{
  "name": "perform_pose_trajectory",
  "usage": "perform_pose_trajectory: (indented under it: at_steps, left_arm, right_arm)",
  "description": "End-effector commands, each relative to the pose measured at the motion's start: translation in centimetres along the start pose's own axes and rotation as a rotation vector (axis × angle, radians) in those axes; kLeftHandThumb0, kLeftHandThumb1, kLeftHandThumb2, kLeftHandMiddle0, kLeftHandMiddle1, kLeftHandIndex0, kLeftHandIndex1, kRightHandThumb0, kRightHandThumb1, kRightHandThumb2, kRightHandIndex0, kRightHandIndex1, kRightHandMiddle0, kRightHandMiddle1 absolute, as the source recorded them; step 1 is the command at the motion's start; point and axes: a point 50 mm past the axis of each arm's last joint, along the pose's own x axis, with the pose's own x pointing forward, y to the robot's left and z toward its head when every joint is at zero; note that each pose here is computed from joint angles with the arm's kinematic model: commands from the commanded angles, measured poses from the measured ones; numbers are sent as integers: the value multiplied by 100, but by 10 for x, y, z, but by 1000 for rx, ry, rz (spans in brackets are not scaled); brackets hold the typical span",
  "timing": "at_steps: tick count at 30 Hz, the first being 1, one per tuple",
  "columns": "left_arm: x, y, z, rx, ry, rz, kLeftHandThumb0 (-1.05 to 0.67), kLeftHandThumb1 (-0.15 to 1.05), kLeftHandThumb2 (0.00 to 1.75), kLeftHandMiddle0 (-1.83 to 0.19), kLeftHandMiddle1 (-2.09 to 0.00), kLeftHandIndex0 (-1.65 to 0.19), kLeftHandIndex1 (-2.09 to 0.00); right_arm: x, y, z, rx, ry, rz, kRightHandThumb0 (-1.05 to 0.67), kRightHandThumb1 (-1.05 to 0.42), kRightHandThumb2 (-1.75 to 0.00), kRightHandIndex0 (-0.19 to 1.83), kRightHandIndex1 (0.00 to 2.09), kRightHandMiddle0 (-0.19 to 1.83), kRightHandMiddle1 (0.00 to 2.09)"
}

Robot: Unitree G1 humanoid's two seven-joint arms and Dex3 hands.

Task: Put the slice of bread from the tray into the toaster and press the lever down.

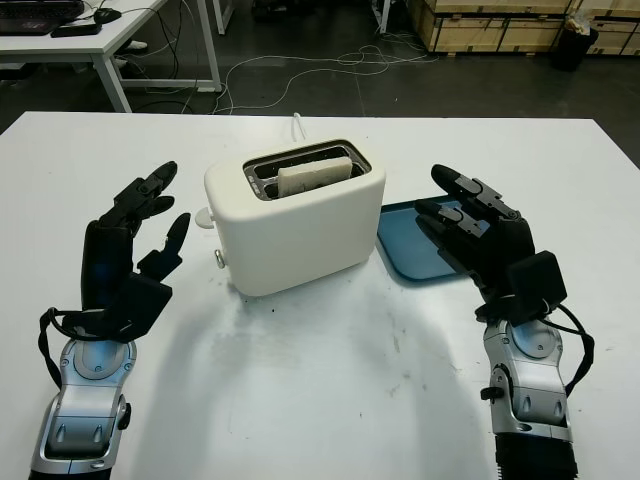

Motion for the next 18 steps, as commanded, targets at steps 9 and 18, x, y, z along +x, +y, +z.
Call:
perform_pose_trajectory:
  at_steps: [9, 18]
  left_arm:
    - [21, 33, 19, 252, -192, -46, -26, 91, 10, -53, -83, -75, -13]
    - [43, 54, 31, 483, -430, -121, 17, 69, 0, -94, -79, -107, -23]
  right_arm:
    - [6, 3, 4, -34, -23, 30, -24, -88, 0, 78, 25, 77, 5]
    - [9, 6, 4, -54, -28, 62, -23, -87, 0, 83, 24, 83, 5]
